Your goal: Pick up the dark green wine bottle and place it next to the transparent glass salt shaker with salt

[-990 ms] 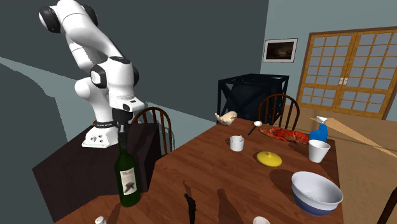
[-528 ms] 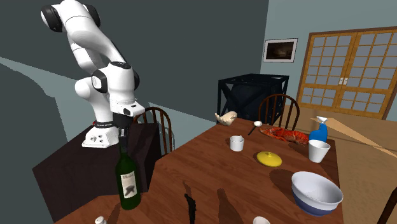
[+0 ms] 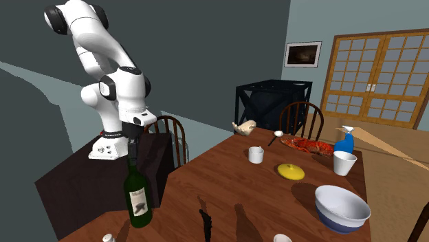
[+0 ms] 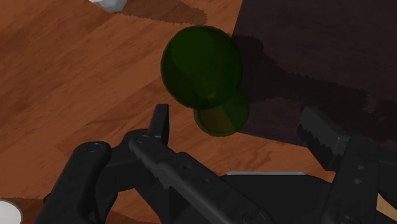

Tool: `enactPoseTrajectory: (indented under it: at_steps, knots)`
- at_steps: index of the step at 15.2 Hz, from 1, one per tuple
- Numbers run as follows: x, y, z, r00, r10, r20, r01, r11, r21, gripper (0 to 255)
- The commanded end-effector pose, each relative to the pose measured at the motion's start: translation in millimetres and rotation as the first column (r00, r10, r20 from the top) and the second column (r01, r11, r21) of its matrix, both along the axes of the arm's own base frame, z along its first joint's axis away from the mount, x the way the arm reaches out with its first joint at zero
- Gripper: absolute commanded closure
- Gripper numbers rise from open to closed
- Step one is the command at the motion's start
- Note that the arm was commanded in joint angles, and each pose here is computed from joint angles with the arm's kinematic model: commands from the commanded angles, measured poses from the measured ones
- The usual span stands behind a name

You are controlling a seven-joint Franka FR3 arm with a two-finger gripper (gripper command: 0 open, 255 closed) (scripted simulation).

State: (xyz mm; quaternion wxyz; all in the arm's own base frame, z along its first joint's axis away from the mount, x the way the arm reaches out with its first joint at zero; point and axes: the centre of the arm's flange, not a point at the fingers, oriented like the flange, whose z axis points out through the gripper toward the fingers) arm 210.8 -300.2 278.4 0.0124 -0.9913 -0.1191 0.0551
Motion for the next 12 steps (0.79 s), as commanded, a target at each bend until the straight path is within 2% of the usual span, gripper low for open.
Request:
enactPoseTrajectory:
  at_steps: [1,5,12]
  knots:
    - [0.0,0.0,0.0,1.000,0.000,0.000,0.000,1.000,0.000,0]
    - [5.6,-0.6,49.7,1.000,0.000,0.000,0.000,1.000,0.000,0]
    - [5.6,-0.6,49.7,1.000,0.000,0.000,0.000,1.000,0.000,0]
